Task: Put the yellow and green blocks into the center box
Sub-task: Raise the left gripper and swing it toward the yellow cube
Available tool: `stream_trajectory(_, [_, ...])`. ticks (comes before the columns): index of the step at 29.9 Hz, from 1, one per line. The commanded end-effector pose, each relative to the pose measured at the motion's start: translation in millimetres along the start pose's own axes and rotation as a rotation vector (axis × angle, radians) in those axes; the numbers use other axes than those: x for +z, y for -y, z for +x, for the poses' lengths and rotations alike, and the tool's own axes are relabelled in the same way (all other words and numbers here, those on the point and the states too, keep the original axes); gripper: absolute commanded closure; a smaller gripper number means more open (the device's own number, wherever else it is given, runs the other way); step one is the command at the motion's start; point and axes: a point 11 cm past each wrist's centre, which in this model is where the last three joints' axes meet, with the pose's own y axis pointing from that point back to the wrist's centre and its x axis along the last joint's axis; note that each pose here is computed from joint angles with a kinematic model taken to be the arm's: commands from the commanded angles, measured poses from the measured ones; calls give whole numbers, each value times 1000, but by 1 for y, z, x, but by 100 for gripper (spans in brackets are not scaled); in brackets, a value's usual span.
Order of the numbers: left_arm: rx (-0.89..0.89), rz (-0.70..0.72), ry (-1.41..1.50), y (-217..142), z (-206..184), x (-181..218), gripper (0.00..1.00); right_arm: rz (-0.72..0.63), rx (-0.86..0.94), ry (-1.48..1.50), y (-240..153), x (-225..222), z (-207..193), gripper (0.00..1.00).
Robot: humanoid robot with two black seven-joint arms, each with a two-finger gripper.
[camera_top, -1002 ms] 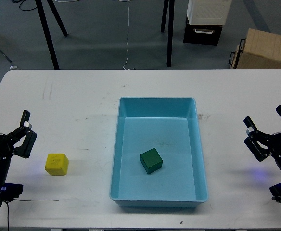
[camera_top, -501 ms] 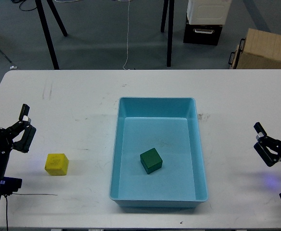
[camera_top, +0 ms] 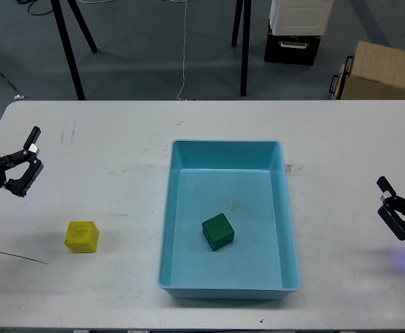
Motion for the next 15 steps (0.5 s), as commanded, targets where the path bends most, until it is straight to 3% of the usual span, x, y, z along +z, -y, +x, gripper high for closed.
stream_trajectory(1, [47,158,180,-1,-1,4,0,3,-2,4,1,1,1,1])
stream_trajectory(15, [82,717,751,15,-10,9,0,10,-2,-1,1,-2,1,1])
